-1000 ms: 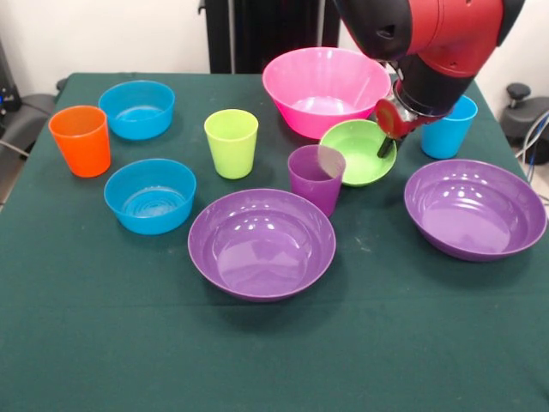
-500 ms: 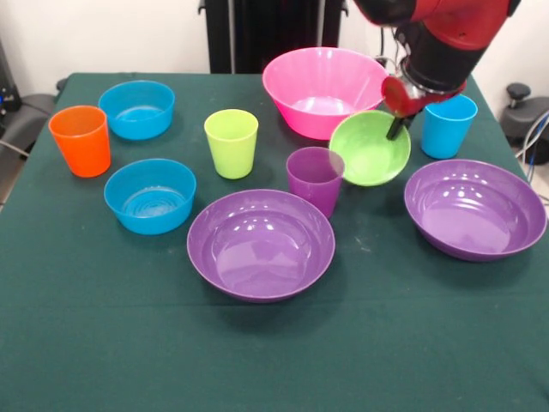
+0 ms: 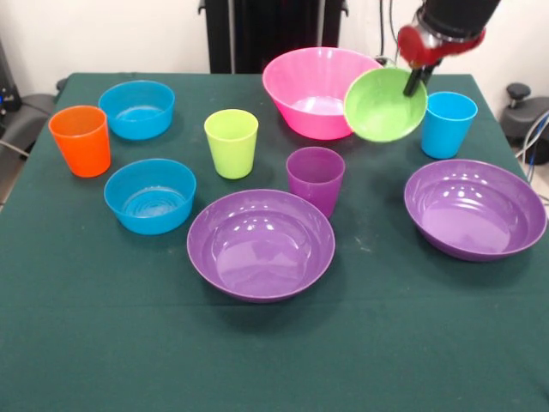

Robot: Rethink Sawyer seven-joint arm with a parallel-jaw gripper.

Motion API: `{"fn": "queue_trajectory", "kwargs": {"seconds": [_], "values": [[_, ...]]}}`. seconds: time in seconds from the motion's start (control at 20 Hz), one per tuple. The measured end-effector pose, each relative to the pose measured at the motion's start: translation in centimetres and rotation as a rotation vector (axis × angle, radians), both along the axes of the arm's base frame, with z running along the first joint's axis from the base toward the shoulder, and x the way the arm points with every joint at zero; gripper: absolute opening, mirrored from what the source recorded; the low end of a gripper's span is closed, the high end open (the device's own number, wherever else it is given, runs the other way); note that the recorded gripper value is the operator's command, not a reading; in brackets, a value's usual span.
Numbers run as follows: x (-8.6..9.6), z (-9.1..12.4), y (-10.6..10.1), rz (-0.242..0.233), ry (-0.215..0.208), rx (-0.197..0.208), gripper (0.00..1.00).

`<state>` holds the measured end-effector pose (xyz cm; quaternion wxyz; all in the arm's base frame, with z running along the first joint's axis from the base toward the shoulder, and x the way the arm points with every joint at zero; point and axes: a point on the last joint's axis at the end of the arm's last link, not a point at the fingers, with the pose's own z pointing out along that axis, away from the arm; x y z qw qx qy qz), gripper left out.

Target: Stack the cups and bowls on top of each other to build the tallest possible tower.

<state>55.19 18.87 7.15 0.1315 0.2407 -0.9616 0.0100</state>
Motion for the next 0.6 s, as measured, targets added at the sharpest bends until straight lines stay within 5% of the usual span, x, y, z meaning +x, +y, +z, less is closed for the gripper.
{"fn": "queue_trajectory", "kwargs": {"seconds": [0.25,0.6], "values": [[-0.2,3.3,0.0,-0.004,-0.028,-0.004,0.0],[2.9,10.1,-1.4,-0.02,-0.171,-0.005,0.0]]}}
